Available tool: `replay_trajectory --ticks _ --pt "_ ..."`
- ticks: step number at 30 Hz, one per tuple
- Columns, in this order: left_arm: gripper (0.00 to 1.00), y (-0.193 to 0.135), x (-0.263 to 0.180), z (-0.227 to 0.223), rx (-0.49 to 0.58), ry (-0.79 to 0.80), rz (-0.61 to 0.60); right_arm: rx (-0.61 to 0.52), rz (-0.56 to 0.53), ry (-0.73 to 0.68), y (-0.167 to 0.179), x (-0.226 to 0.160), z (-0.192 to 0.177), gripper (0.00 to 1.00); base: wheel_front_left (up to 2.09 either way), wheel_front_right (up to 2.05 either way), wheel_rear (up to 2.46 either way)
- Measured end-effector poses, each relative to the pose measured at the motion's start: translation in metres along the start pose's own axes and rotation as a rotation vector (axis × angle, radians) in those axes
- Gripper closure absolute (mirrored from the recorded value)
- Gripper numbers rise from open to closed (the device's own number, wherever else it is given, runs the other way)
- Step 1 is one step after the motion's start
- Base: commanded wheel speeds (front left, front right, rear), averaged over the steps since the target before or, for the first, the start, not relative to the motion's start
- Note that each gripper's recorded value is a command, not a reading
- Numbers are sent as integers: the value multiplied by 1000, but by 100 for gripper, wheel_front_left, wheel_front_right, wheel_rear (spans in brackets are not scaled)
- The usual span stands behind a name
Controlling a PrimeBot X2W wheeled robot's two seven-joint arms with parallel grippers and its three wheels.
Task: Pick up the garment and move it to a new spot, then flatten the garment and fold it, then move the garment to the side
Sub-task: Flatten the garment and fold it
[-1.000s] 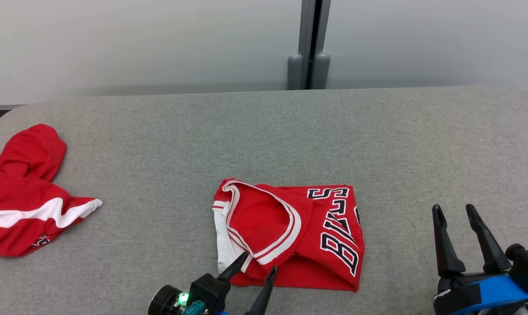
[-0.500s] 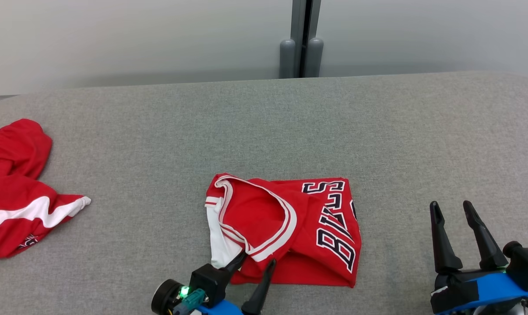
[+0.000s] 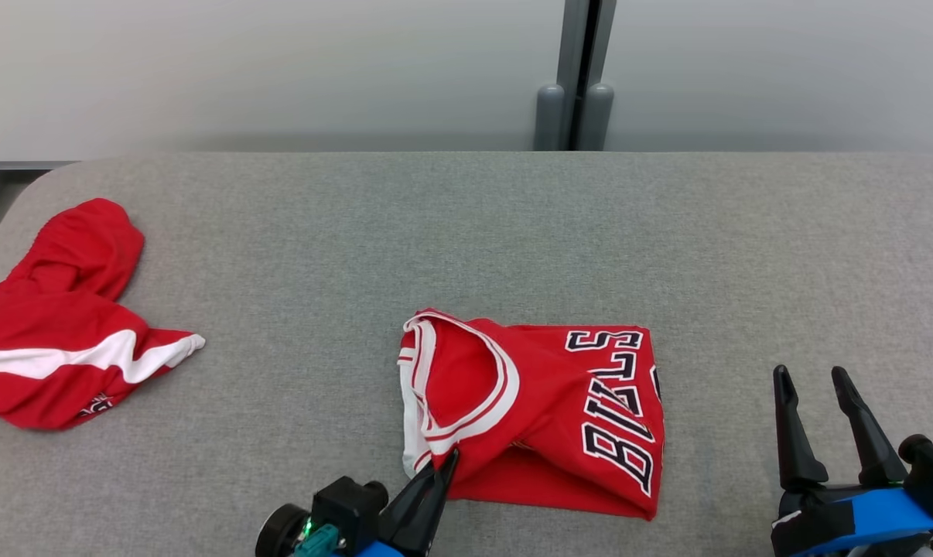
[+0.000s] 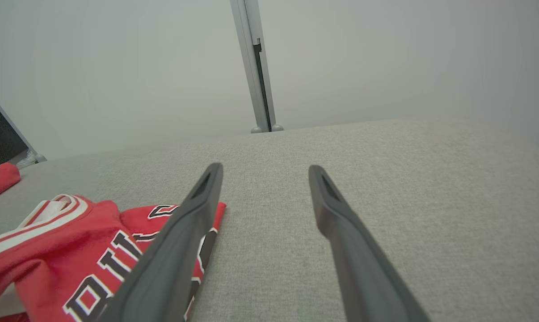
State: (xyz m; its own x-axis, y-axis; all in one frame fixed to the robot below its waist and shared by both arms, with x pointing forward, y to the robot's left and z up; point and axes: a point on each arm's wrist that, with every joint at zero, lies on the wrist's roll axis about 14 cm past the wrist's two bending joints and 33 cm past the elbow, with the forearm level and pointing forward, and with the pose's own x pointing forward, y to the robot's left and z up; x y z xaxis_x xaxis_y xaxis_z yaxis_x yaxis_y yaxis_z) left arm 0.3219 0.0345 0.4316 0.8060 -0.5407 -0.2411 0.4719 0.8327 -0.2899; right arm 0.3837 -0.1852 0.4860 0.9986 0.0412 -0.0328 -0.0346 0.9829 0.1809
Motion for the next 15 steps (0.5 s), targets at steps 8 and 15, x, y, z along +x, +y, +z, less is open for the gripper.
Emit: replay_trajectory --ticks 8,15 --pt "100 3 -25 -5 -45 28 45 2 6 19 2 0 -6 0 0 0 0" --pt "100 9 -37 -33 -100 113 90 -5 -18 52 -6 -4 -16 0 0 0 0"
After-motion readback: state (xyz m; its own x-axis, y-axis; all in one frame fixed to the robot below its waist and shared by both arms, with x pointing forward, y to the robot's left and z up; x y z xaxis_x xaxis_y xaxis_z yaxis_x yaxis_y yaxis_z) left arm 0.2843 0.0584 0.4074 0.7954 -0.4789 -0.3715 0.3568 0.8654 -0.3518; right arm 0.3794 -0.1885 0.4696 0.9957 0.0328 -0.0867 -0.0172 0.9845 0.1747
